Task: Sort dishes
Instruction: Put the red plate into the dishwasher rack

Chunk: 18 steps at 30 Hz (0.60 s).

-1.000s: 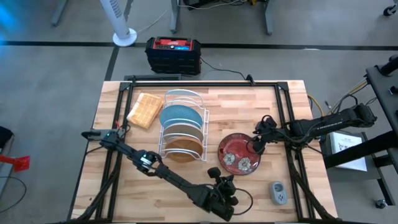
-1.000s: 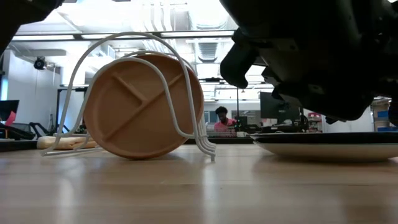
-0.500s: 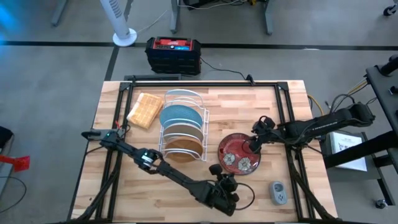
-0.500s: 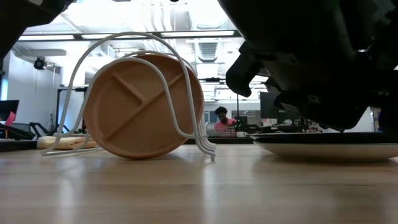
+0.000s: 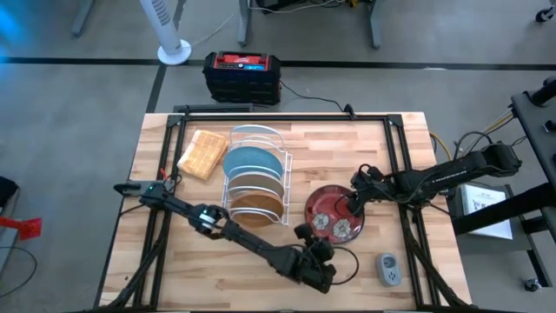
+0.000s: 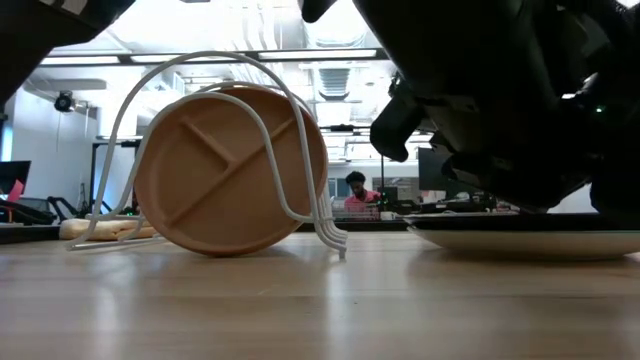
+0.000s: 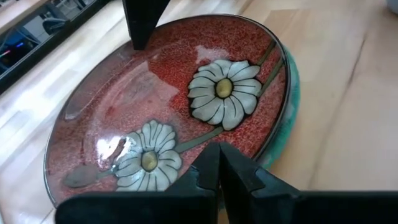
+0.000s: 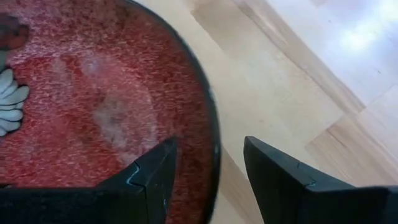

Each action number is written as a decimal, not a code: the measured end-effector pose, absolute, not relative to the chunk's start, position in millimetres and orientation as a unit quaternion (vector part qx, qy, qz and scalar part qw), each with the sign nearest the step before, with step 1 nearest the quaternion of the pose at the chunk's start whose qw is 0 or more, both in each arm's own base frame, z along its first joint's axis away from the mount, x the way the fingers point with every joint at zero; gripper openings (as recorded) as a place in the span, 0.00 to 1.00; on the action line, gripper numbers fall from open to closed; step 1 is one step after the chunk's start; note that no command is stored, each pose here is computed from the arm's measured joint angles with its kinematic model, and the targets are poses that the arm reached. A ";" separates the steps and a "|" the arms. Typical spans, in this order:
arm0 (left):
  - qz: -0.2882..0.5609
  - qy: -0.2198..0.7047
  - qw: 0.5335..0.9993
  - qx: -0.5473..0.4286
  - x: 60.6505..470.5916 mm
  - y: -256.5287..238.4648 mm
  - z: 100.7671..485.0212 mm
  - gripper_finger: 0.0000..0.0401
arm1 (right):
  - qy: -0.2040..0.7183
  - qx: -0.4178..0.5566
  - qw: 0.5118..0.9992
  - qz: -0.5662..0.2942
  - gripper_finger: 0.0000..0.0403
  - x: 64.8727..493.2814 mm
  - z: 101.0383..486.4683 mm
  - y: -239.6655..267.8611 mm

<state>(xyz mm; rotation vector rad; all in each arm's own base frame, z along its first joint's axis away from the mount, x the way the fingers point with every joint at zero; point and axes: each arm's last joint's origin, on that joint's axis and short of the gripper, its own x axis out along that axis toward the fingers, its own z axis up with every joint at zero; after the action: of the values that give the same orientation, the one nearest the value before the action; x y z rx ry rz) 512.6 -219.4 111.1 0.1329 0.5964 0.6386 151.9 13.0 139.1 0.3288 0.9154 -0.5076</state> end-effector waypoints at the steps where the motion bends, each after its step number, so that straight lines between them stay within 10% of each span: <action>1: 0.310 0.289 0.903 0.064 513.1 -218.0 111.1 0.00 | 0.436 0.157 0.853 -0.239 0.45 151.8 139.2 13.1; 18: 0.305 0.310 0.899 0.051 519.0 -201.6 110.1 0.00 | 0.428 0.179 0.865 -0.192 0.43 157.3 141.6 16.3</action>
<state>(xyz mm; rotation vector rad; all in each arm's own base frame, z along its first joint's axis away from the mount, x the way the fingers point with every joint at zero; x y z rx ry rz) 519.0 -201.6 110.1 0.1055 0.6419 0.6315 157.3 16.3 141.6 0.3750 0.8963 -0.4015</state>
